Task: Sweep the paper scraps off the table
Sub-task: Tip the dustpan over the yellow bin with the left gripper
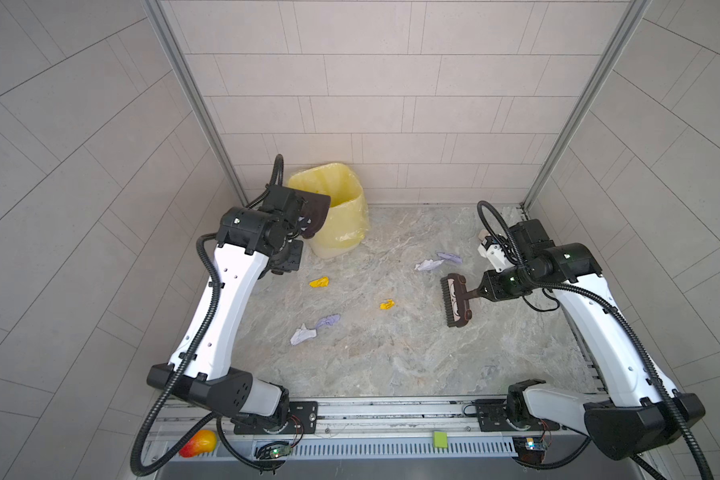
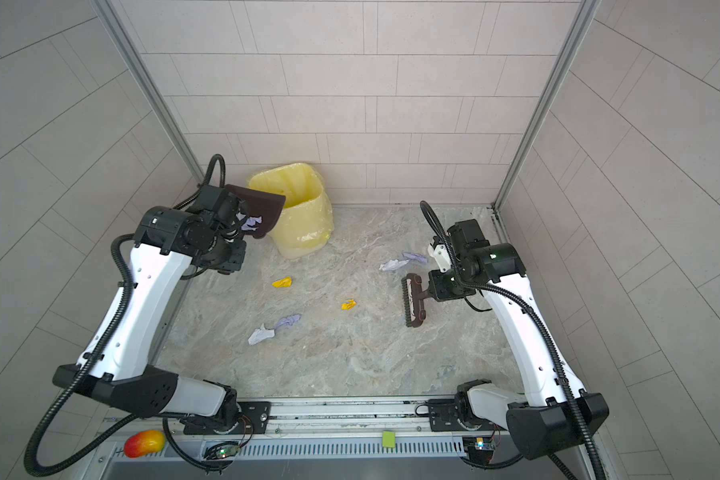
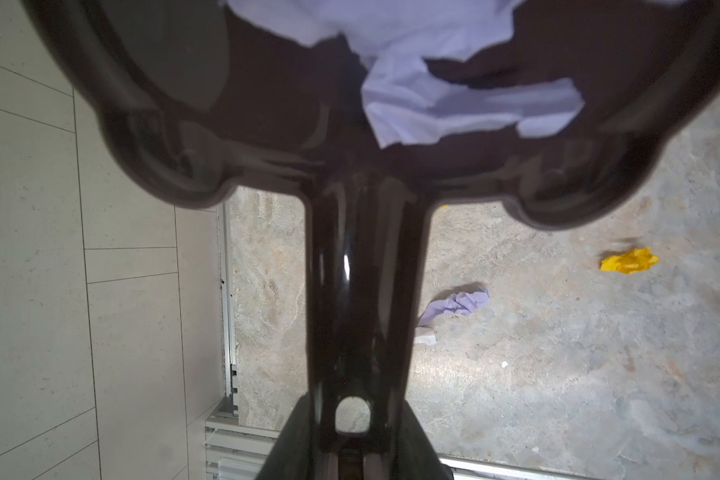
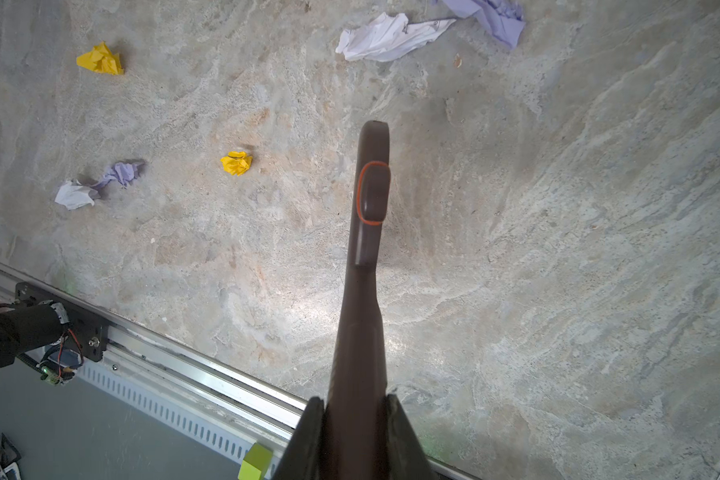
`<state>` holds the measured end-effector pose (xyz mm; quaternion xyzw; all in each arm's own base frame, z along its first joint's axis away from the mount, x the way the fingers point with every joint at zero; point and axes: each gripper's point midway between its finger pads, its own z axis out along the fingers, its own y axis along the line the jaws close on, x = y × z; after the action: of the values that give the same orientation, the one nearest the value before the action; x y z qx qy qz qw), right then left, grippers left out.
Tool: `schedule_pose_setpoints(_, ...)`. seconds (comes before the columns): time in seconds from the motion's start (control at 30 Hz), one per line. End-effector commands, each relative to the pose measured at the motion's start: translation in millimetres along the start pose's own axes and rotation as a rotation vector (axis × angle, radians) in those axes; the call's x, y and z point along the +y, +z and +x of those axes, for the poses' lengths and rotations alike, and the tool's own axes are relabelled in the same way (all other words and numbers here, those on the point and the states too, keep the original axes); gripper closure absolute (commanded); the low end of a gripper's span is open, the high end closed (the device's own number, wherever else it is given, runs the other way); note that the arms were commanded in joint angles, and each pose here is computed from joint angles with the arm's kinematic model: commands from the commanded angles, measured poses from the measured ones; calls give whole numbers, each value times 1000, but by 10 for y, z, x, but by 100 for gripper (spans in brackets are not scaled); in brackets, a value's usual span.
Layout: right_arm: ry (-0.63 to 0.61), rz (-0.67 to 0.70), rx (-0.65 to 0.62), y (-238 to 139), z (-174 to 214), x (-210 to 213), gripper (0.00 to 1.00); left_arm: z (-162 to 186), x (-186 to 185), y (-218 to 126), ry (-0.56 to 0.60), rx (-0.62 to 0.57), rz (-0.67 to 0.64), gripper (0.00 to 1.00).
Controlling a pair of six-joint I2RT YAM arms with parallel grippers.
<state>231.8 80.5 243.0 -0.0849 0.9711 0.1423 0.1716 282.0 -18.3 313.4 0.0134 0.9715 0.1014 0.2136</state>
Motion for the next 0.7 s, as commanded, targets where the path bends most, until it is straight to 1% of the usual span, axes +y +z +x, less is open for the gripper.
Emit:
schedule_pose_setpoints(0.0, -24, -19, -17, -80, -37, 39, 100, -239, 99, 20, -33, -47, -1, 100)
schedule_pose_setpoints(0.17, -25, -35, -14, -55, -22, 59, 100, -532, 119, 227, -60, -32, 19, 100)
schedule_pose_setpoints(0.3, -23, -33, -4, -48, 19, 54, 100, -769, 138, 357, -49, -34, 4, 100)
schedule_pose_setpoints(0.4, -20, -30, 7, -42, 59, 43, 100, -873, 123, 488, -32, -12, -7, 100)
schedule_pose_setpoints(0.53, -14, -28, 26, -35, 117, 35, 100, -993, 200, 517, -9, -22, -66, 100)
schedule_pose_setpoints(0.67, -11, -41, 38, -20, 127, 54, 100, -1031, 283, 570, 35, -7, -145, 100)
